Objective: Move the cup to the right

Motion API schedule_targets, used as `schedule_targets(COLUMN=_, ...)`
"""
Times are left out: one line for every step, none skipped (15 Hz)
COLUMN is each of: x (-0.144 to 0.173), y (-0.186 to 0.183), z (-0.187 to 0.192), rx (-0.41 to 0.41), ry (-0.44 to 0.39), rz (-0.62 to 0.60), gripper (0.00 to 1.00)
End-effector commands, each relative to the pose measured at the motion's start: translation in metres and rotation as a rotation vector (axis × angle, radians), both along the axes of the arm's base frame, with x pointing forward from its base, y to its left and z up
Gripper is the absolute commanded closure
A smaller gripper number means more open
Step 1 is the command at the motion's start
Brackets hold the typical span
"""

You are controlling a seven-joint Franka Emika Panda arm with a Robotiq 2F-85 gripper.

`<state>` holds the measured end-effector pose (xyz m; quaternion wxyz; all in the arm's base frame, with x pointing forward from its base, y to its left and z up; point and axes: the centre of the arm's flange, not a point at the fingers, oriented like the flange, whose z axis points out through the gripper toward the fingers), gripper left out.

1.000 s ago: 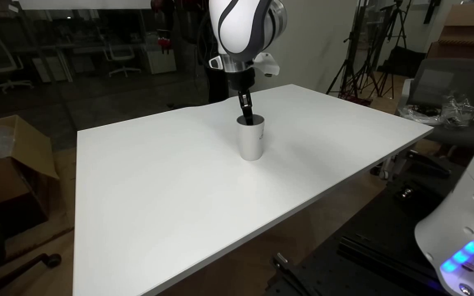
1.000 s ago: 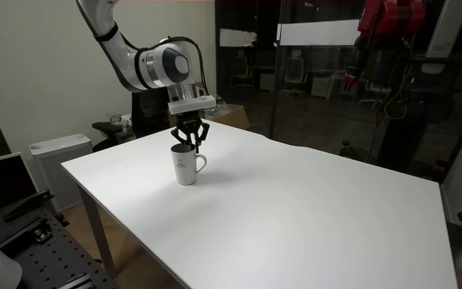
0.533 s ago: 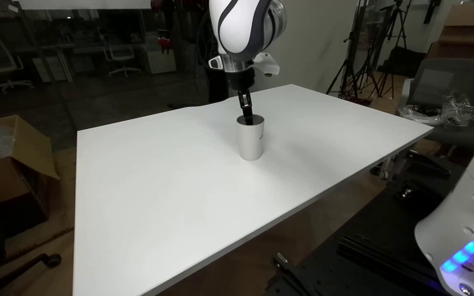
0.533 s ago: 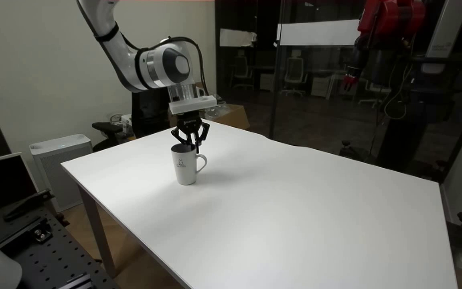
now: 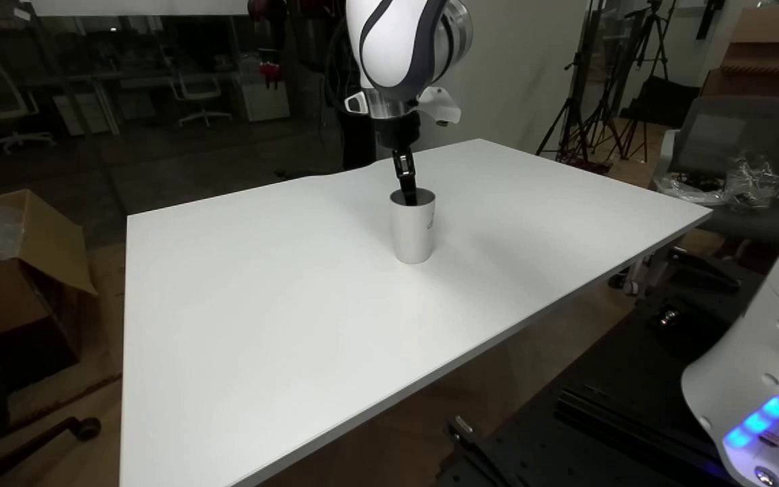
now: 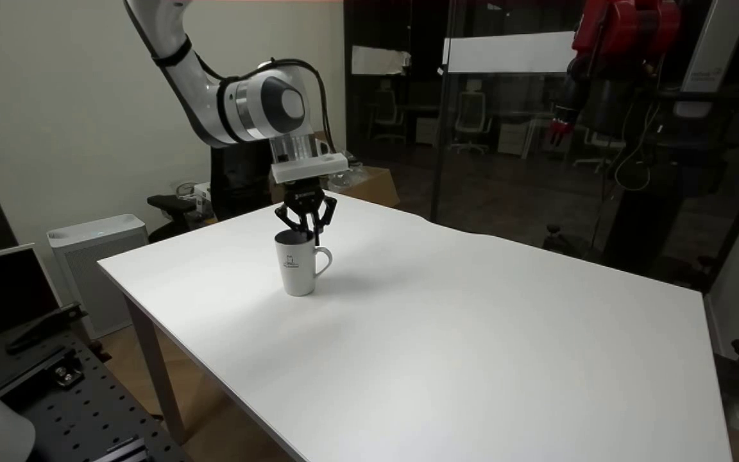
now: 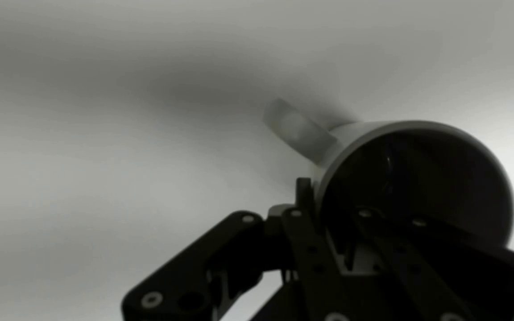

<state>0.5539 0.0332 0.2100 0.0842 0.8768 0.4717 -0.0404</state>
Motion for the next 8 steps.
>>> schedule_targets(x=0.008, y=-0.029, z=0.011, rx=0.017, ry=-0.027, rz=-0.093, gripper=0.97)
schedule_targets(x=0.010, y=-0.040, z=0.013, rx=0.022, ry=-0.034, rz=-0.122, gripper=0.97)
schedule_targets(x=0.011, y=-0.051, z=0.015, rx=0.030, ry=-0.040, rz=-0.153, gripper=0.97)
schedule_targets(x=0.012, y=-0.063, z=0.018, rx=0.036, ry=-0.046, rz=-0.184, gripper=0.97)
schedule_targets(x=0.014, y=-0.074, z=0.019, rx=0.042, ry=-0.054, rz=-0.214, gripper=0.97)
schedule_targets(x=0.015, y=-0.087, z=0.022, rx=0.049, ry=-0.059, rz=-0.250, gripper=0.97)
schedule_targets(x=0.017, y=-0.098, z=0.024, rx=0.054, ry=-0.069, rz=-0.281, gripper=0.97)
schedule_targets(x=0.019, y=-0.110, z=0.028, rx=0.063, ry=-0.076, rz=-0.315, gripper=0.97)
